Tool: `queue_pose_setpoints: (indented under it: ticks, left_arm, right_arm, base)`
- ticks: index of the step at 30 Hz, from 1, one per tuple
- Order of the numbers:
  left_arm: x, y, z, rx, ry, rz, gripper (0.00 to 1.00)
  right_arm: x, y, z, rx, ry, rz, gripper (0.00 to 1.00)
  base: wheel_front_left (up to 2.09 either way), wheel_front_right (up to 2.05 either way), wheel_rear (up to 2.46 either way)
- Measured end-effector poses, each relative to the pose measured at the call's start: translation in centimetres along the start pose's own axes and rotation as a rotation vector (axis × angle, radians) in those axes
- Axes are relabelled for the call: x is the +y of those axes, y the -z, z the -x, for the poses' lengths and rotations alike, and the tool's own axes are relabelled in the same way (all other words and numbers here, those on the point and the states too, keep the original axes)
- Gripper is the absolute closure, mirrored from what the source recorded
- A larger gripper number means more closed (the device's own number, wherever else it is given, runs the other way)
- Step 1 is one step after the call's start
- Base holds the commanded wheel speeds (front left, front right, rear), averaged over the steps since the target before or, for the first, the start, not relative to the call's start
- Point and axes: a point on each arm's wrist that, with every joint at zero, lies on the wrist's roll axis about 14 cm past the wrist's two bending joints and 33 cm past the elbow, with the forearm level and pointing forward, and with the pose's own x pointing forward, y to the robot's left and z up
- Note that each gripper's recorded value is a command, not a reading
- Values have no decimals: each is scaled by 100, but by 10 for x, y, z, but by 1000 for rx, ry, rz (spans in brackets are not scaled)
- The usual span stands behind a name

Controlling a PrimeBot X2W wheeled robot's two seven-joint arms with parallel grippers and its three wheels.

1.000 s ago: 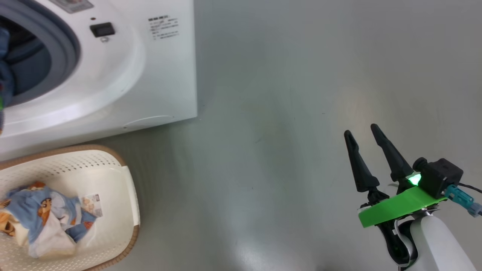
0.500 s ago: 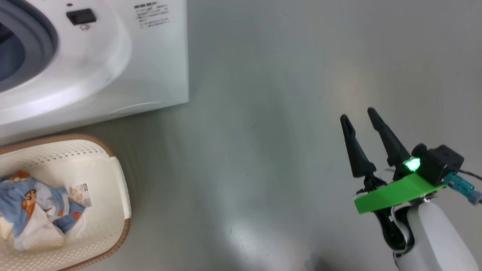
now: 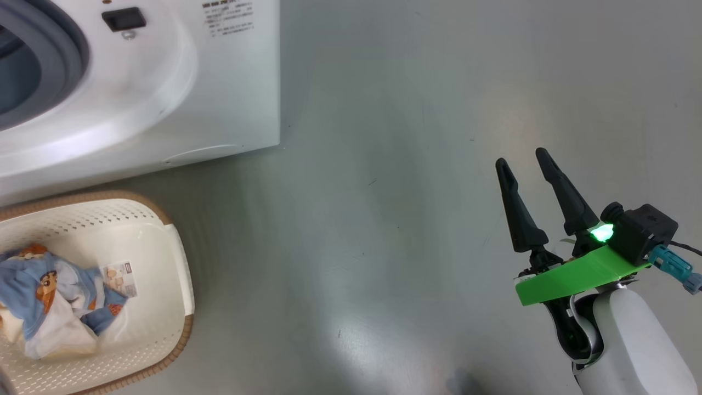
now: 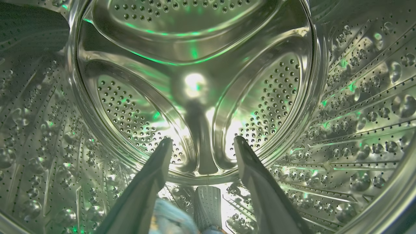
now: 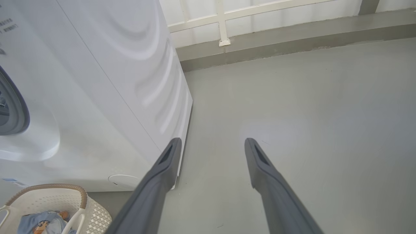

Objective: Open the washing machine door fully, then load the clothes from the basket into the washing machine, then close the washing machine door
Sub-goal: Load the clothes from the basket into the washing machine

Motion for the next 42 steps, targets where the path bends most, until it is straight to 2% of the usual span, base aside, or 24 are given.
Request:
queue_pose_setpoints:
  ticks: [12,19,28,42]
  left_arm:
    - [3,32,28,93,-30,40,0]
    - [3,53,59,168,-36,47,0]
    - [14,55,93,193,-81,68,0]
    - [21,42,174,225,-110,42,0]
  right_arm:
    - [6,-4,-2,-13,-16,-5,0]
    - [9,-12,-4,-35,-30,0,0]
    - [14,-22,-5,-60,-47,4,0]
    - [17,-24,24,-43,-58,5,0]
  base:
    - [0,0,0]
    - [0,0,0]
    - [0,0,0]
    - [0,0,0]
